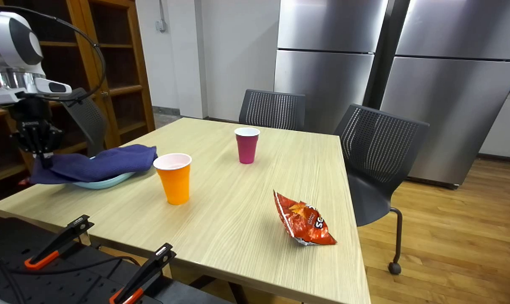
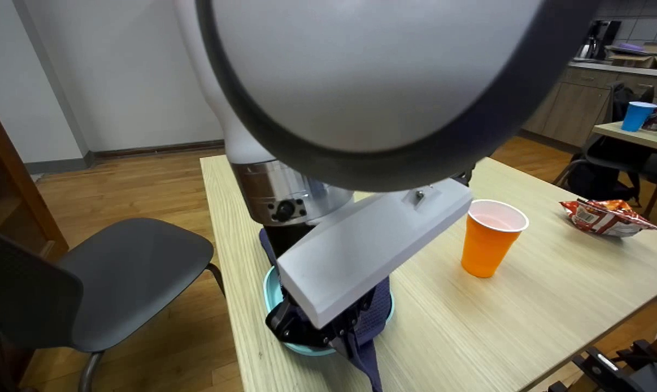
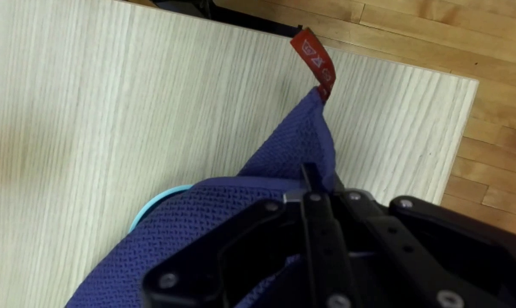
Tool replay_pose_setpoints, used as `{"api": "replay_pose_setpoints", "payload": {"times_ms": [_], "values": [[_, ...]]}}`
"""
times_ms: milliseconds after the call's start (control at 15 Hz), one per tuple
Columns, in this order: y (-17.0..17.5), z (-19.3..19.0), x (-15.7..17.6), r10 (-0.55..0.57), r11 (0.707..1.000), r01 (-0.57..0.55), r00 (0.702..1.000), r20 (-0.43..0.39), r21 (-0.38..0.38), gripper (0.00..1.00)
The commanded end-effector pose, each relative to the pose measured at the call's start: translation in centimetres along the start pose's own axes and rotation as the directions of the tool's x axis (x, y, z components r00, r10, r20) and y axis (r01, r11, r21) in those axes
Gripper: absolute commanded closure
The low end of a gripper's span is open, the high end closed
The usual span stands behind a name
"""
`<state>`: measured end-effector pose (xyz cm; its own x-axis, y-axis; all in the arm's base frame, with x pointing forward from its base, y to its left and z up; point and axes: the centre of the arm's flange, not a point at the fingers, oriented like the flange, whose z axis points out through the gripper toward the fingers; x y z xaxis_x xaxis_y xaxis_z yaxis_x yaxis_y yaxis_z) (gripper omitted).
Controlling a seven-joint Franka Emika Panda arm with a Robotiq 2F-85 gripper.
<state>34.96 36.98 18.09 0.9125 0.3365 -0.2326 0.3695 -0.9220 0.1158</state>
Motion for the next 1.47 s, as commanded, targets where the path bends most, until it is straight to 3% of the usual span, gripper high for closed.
{"api": "replay_pose_setpoints", "payload": {"times_ms": [0, 467, 1400], "values": [[-0.3, -0.4, 1.8, 0.039, 0.999, -0.039, 0.999, 0.004, 0.031, 0.99], [-0.6, -0.9, 4.2, 0.121, 0.988, -0.120, 0.993, -0.008, 0.098, 0.99], [1.0, -7.7, 7.4, 0.269, 0.930, -0.217, 0.952, -0.146, 0.296, 0.99]]}}
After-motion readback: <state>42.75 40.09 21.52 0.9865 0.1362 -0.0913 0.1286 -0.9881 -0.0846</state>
